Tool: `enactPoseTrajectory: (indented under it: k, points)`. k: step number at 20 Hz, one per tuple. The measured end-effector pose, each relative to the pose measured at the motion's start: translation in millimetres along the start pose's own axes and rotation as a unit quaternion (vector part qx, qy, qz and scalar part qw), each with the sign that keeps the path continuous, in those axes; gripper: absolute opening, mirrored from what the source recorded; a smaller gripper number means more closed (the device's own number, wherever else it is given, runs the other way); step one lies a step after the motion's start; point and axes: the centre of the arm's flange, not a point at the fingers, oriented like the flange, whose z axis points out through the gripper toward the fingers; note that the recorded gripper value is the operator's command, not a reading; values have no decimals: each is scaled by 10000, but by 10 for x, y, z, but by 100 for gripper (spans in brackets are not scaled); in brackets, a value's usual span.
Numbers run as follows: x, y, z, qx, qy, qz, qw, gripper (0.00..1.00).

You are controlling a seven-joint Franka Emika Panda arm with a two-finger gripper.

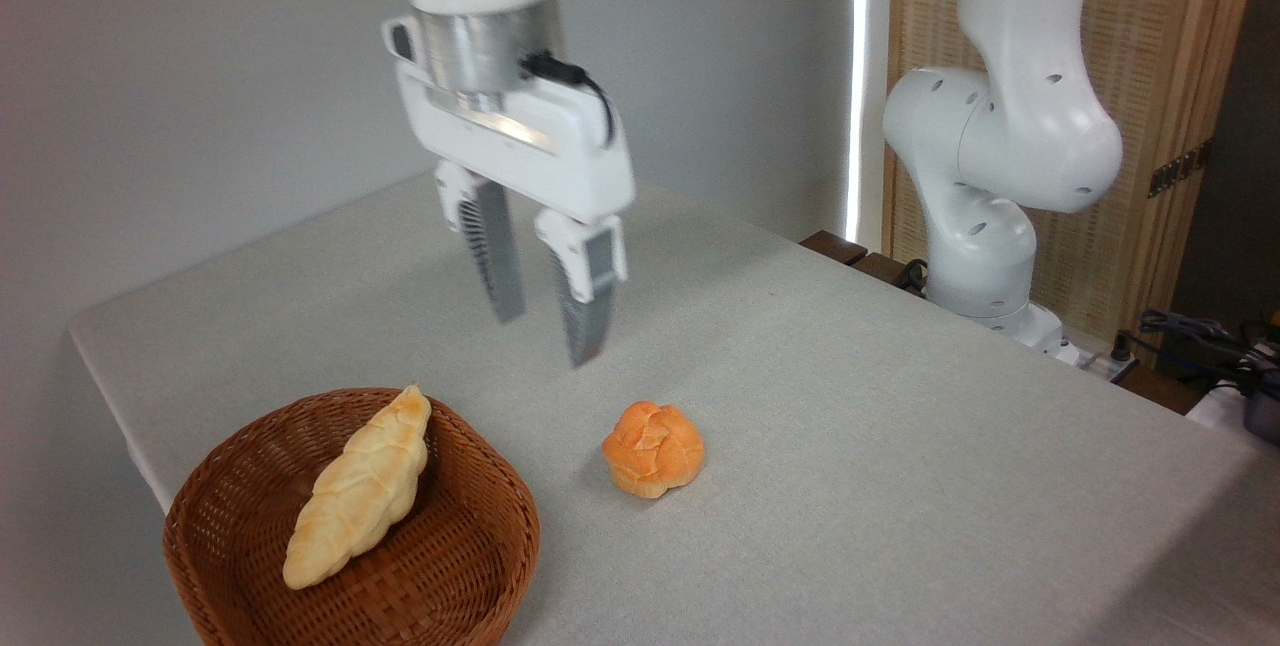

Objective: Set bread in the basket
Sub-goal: 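Lower the open gripper down around the round orange bun, then close the gripper on the orange bun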

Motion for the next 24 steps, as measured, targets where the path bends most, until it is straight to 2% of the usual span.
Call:
enactPoseTrajectory:
  k: [5,13,17,18,19,20,22,24]
  points:
    - [-590,79,472,-210,-217,254,9992,100]
    - [-725,108,1148,-110,-127,198,9997,100]
    - [-701,131,1296,-164,-195,232,9994,100]
    - [-693,134,1315,-174,-209,240,9993,95]
    - [-681,140,1344,-191,-231,253,9992,80]
    - [-671,145,1366,-204,-247,263,9991,61]
    - [-661,151,1390,-221,-265,274,9990,44]
    - [-652,155,1421,-255,-277,273,9989,38]
